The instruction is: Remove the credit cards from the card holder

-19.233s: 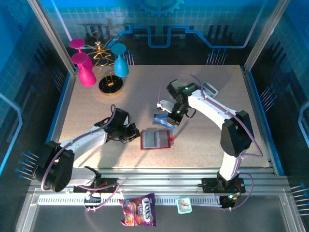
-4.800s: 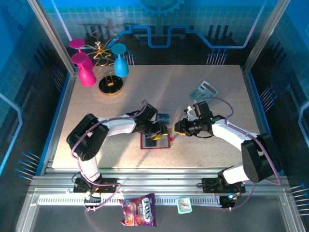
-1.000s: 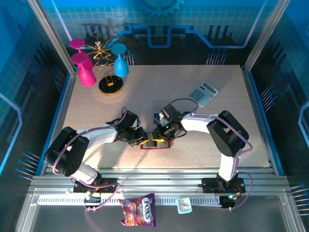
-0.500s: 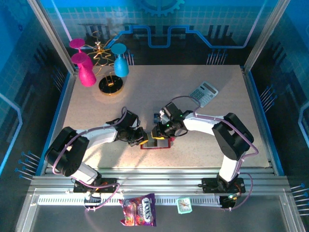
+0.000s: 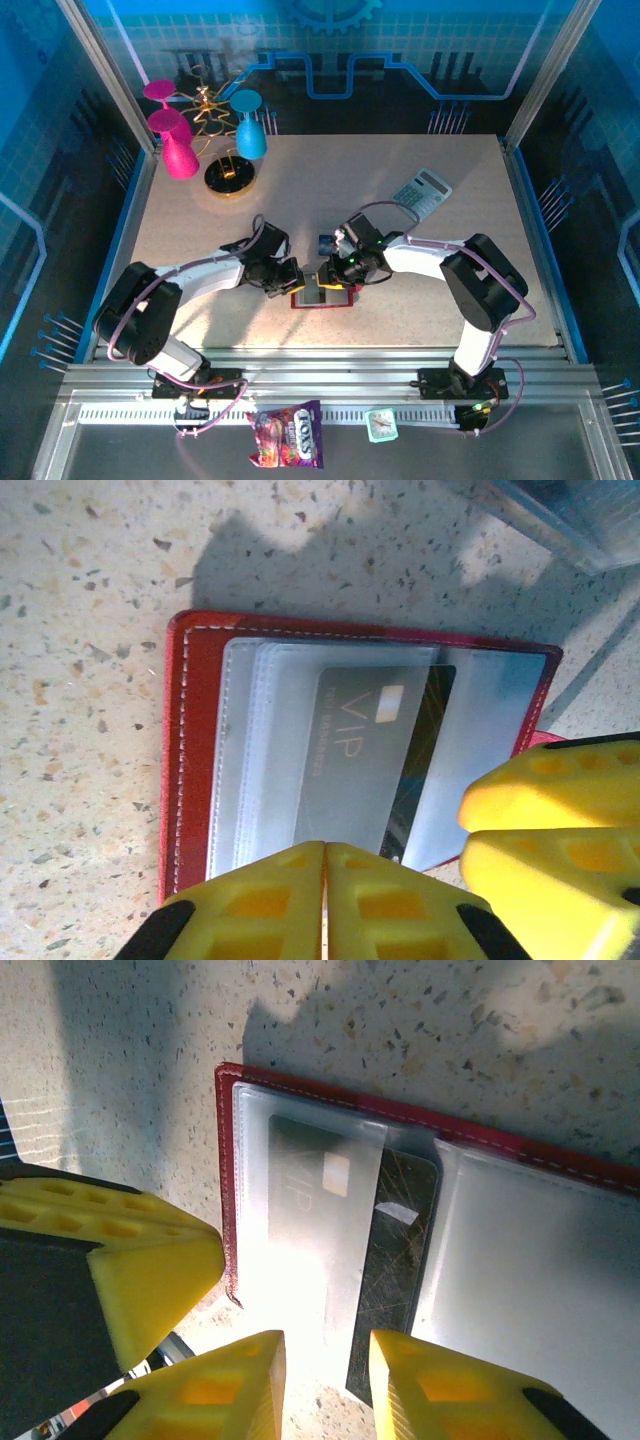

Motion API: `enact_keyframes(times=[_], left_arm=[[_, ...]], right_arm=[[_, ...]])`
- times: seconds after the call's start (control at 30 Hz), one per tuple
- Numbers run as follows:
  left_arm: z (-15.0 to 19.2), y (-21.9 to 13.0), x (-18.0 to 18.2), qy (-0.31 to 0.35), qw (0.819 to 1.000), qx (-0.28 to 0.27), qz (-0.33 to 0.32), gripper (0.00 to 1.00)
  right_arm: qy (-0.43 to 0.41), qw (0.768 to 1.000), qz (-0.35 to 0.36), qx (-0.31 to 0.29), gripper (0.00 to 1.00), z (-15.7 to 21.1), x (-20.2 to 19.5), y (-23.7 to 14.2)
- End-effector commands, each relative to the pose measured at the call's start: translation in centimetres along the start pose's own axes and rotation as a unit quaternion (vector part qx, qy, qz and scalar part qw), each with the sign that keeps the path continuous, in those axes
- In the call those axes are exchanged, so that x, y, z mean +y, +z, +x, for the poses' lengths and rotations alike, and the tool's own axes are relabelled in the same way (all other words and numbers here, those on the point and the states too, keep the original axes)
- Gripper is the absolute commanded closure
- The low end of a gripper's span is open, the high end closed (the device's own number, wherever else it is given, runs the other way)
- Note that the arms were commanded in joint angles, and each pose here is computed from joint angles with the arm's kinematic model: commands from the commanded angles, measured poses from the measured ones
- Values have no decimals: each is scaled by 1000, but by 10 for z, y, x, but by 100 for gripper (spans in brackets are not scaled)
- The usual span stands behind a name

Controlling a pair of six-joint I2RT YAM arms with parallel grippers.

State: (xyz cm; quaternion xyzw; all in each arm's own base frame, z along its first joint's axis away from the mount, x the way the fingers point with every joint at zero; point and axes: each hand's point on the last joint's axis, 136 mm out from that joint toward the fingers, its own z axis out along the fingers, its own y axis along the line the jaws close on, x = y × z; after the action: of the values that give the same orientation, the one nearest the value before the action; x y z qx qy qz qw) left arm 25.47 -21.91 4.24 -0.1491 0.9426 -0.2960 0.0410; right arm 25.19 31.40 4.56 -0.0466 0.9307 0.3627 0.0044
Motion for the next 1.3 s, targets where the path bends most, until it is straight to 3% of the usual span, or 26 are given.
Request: enact_keyframes(times=[0.0, 0.93, 1.27], left_arm=[[-3, 1, 4, 6, 1000, 6, -21, 91], [2, 12, 17, -9, 999, 25, -46, 93], [0, 6, 6, -3, 999, 23, -37, 93]], right_arm=[[8, 1000, -15, 0, 70, -1, 0, -2], [23, 999, -30, -1, 71, -3, -7, 2], [28, 999, -33, 2, 71, -3, -10, 4]])
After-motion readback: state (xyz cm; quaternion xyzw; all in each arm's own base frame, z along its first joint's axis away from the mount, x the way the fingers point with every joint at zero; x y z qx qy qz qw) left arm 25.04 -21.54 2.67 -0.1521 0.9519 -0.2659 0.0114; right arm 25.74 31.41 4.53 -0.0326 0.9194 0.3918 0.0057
